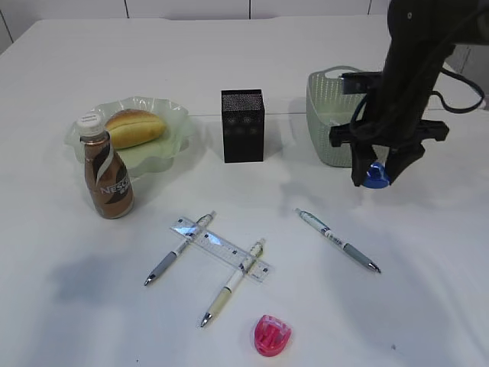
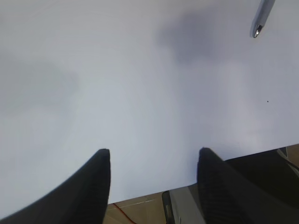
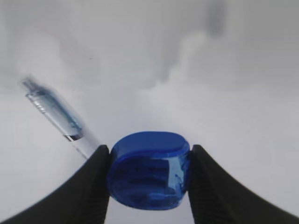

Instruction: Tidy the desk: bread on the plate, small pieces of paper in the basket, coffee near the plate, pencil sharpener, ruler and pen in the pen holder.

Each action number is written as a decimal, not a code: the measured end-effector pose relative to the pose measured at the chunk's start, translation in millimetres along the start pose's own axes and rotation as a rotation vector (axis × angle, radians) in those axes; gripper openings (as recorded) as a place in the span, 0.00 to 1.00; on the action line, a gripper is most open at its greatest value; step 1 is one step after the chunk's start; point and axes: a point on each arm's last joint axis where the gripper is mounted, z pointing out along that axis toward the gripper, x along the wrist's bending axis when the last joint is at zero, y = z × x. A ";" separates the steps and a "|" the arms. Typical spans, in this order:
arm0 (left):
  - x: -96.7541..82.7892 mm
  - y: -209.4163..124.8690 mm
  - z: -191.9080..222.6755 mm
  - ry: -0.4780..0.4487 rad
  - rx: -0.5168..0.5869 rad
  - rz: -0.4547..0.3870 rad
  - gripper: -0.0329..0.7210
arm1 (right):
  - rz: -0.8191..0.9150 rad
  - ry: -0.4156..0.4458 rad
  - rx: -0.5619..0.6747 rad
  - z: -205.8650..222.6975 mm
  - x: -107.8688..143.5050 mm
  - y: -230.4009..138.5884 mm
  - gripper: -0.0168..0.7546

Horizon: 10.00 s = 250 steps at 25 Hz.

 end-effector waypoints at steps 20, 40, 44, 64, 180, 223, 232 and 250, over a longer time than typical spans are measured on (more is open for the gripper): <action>-0.1 -2.5 0.0 -0.001 0.027 -0.001 0.59 | -0.140 0.081 -0.268 -77.3 61.6 20.8 0.51; 0.2 -3.4 -0.1 0.002 0.038 0.001 0.59 | -0.207 0.126 -0.331 -67.7 74.8 55.9 0.51; 0.2 -3.6 -0.1 0.002 0.039 0.001 0.59 | -0.226 0.132 -0.354 -66.8 77.3 63.2 0.51; 0.2 -3.6 -0.1 0.003 0.039 -0.001 0.59 | -0.328 0.278 -0.724 -82.4 95.5 91.2 0.51; 0.6 -3.6 -0.1 0.007 0.040 0.001 0.57 | -0.501 0.251 -0.633 -176.8 85.4 33.2 0.68; -5.3 -3.3 -0.1 -0.057 0.036 -0.023 0.57 | -0.619 0.092 -0.049 -88.5 124.5 -187.5 0.68; -5.3 -3.3 -0.1 -0.058 0.036 -0.023 0.57 | -0.649 0.059 0.039 -55.3 133.8 -175.0 0.68; -5.1 -3.3 -0.1 -0.056 0.036 -0.023 0.57 | -0.825 0.148 -0.004 -6.2 159.1 -153.6 0.67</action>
